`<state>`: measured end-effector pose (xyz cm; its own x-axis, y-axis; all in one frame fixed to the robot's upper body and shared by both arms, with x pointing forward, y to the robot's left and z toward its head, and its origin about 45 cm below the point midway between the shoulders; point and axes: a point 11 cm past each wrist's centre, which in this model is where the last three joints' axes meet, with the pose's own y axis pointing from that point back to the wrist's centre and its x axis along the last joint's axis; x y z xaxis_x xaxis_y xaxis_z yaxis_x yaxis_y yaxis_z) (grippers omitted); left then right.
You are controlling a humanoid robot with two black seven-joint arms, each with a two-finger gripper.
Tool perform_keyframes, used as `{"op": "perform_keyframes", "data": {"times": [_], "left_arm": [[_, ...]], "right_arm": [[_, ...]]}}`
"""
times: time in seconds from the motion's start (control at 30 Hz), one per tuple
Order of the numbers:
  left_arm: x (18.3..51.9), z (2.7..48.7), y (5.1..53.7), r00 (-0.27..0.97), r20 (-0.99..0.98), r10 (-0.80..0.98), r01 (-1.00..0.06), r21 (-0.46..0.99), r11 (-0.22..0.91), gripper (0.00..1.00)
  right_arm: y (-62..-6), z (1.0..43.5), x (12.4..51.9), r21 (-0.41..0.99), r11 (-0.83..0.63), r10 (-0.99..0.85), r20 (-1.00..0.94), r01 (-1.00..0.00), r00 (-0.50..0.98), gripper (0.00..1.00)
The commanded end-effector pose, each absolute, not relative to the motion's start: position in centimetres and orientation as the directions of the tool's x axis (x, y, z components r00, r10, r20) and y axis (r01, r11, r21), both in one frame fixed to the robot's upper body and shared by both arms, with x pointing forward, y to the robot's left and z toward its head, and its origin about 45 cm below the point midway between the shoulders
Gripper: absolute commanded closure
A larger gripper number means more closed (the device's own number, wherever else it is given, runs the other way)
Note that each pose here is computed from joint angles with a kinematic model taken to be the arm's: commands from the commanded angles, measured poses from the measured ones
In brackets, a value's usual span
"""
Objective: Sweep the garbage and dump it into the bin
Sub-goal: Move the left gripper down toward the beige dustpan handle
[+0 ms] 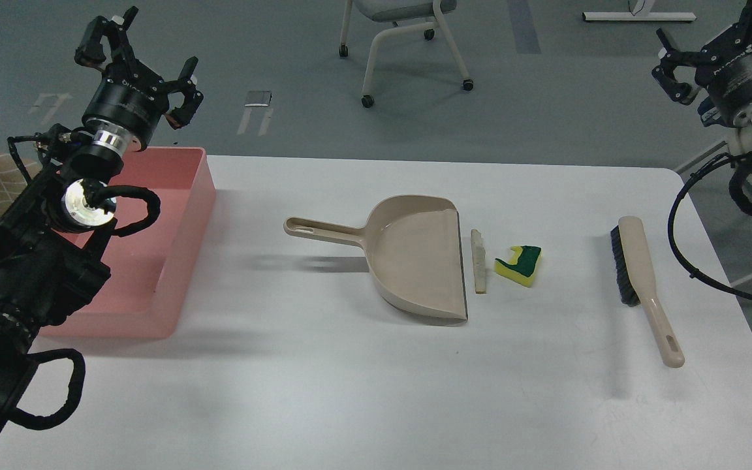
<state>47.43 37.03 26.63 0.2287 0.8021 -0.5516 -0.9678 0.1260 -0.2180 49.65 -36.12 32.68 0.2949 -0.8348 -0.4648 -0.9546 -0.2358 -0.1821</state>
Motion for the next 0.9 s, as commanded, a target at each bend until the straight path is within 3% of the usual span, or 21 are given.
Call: {"op": "perform_keyframes", "data": {"times": [0.0,0.13,0.33,0.6,0.7,0.87], "left_arm": [[47.4,27.6,36.1,0.271,-0.540,0.797,-0.956,-0.248,0.157,0.02],[45.5,26.6,34.8,0.306,-0.539,0.785,-0.948,-0.248,0.199,0.02],[39.2,25.2,33.8,0.362,-0.506,0.783,-0.931,-0.230,0.282,0.02],[31.6,21.7,34.2,0.341,-0.511,0.789,-0.937,-0.118,0.329,0.04],[29.0,21.0,32.8,0.352,-0.517,0.780,-0.928,-0.085,0.362,0.11],[27.9,19.6,31.1,0.334,-0.431,0.838,-0.932,-0.017,0.363,0.13]], "right_arm": [[-36.2,32.3,49.6,-0.167,-0.228,-0.840,-0.464,-0.959,0.281,0.00],[-36.5,31.4,49.2,-0.157,-0.224,-0.839,-0.470,-0.962,0.272,0.00],[-37.1,29.8,47.6,-0.144,-0.233,-0.845,-0.459,-0.962,0.274,0.00],[-38.6,27.2,44.8,-0.130,-0.208,-0.842,-0.480,-0.969,0.245,0.00],[-39.4,27.2,44.2,-0.138,-0.194,-0.845,-0.480,-0.971,0.237,0.00],[-40.4,27.4,43.6,-0.157,-0.163,-0.842,-0.493,-0.974,0.221,0.00]]}}
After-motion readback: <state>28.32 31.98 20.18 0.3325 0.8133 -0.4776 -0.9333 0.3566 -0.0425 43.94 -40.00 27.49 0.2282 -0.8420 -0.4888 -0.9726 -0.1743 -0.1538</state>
